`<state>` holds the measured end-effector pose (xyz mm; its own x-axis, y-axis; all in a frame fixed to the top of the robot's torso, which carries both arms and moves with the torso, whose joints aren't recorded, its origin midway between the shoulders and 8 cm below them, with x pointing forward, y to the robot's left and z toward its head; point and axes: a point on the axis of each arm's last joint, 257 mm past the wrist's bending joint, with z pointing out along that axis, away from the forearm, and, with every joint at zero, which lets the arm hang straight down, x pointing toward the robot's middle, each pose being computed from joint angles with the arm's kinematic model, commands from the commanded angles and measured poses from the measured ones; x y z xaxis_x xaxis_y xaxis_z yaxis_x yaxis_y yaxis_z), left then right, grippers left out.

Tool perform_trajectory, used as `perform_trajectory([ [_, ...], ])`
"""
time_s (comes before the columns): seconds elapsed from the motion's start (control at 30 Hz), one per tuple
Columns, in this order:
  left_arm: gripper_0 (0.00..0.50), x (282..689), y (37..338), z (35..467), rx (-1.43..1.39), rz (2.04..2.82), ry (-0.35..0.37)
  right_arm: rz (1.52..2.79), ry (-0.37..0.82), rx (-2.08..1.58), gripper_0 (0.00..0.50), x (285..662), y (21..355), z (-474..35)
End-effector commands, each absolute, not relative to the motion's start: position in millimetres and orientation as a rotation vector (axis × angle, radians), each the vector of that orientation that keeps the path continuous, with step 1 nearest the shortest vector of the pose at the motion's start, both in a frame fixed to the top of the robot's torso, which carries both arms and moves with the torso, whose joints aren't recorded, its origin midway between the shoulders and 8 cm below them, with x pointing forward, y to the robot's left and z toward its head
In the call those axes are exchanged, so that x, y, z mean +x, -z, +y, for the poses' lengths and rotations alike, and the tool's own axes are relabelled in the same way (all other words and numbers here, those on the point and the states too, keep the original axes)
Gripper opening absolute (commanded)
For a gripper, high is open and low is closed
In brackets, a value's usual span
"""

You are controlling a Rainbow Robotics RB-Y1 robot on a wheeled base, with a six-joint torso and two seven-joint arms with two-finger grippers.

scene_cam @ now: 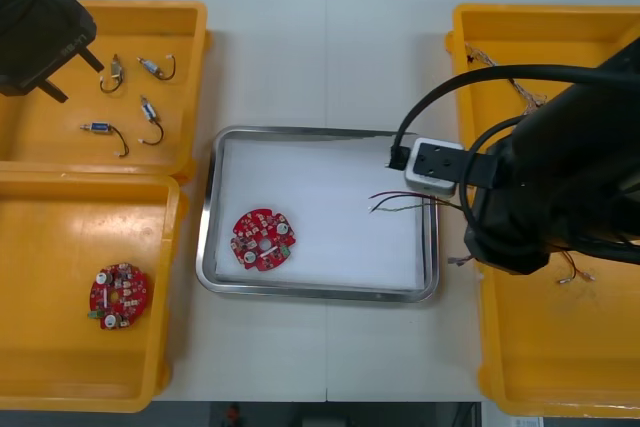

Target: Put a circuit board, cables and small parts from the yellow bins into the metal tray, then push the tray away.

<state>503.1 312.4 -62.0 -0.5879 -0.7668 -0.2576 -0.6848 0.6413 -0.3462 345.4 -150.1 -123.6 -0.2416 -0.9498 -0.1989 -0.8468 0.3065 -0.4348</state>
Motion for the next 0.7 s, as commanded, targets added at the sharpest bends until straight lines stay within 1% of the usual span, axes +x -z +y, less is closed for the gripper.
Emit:
perform_trajectory([
  [0.03,0.5,529,18,348,-1.247,2.3,0.353,1.947,0.349,-1.814,0.0,356,126,-107],
  [0.17,0.5,543,18,365,-1.311,2.241,0.385,1.837,0.353,-1.94,0.0,367,139,-87],
  [0.3,0.5,552,19,384,-1.367,2.189,0.398,1.784,0.366,-2.034,0.0,375,154,-78],
  [0.47,0.5,561,23,396,-1.416,2.15,0.423,1.745,0.36,-2.115,0.0,382,176,-71],
  [0.57,0.5,568,30,401,-1.443,2.133,0.43,1.747,0.356,-2.119,0.0,388,189,-66],
  [0.63,0.5,572,36,404,-1.452,2.123,0.424,1.751,0.352,-2.126,0.0,390,197,-63],
  [0.7,0.5,580,47,407,-1.442,2.111,0.401,1.763,0.353,-2.14,0.0,392,209,-61],
])
